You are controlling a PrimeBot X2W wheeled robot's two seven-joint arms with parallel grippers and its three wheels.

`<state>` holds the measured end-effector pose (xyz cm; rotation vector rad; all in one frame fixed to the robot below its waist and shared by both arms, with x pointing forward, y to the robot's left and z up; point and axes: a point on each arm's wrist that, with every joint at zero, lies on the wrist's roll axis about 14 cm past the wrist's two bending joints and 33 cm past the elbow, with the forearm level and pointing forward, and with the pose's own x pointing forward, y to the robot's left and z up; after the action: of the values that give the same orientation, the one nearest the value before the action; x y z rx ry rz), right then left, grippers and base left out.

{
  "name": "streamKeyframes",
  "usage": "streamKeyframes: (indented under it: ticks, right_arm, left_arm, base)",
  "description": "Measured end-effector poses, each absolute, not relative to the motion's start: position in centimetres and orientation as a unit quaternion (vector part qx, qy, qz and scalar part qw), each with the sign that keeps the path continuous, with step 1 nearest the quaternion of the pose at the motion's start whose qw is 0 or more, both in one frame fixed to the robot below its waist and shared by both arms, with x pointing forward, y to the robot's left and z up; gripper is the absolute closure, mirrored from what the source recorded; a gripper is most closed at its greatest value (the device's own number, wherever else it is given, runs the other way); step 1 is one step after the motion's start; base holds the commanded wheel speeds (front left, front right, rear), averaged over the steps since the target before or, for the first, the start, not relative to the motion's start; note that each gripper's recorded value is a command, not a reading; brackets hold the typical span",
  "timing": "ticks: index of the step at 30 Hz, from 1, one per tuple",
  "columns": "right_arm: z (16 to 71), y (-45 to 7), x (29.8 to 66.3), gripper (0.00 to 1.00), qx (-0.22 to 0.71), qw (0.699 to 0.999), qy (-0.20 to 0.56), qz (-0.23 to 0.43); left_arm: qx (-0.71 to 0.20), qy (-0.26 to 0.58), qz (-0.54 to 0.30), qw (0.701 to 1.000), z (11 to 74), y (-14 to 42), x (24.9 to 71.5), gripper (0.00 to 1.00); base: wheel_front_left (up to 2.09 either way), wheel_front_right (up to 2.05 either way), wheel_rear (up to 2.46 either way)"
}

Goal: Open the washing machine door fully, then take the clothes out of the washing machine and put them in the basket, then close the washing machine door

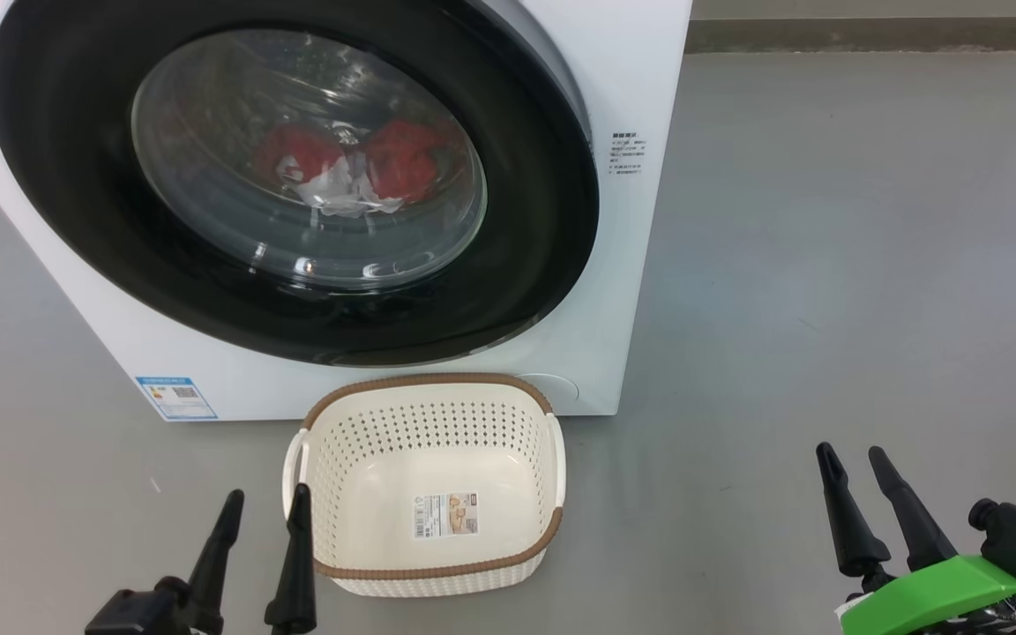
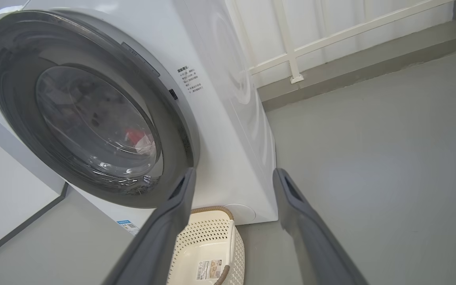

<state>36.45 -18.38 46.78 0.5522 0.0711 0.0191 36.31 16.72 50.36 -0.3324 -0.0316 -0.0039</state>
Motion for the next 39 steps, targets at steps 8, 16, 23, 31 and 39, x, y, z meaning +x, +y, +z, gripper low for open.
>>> streamKeyframes:
  ticks: [8,16,23,31,39]
  right_arm:
    - [46.7,-18.9,36.0,0.00,0.242,0.970,0.030,0.006]
    - [46.1,-19.4,35.5,0.00,0.214,0.976,0.034,0.000]
    - [46.3,-19.5,35.5,0.00,0.189,0.982,0.026,0.002]
    - [46.2,-20.2,35.4,0.00,0.189,0.982,0.026,-0.007]
    - [46.0,-20.6,35.3,0.00,0.189,0.982,0.028,-0.014]
  left_arm:
    - [-0.127,-0.029,-0.006,0.991,50.7,16.6,36.3,0.00]
    - [-0.083,-0.025,-0.009,0.996,50.2,16.4,36.3,0.00]
    - [-0.055,-0.015,-0.009,0.998,49.2,16.5,35.9,0.00]
    - [-0.054,0.001,-0.003,0.999,48.2,16.9,35.8,0.00]
    - [-0.054,0.006,0.001,0.999,47.9,17.1,35.8,0.00]
  base:
    - [0.00,0.00,0.00]
    - [0.00,0.00,0.00]
    - [0.00,0.00,0.00]
    - [0.00,0.00,0.00]
    - [0.00,0.00,0.00]
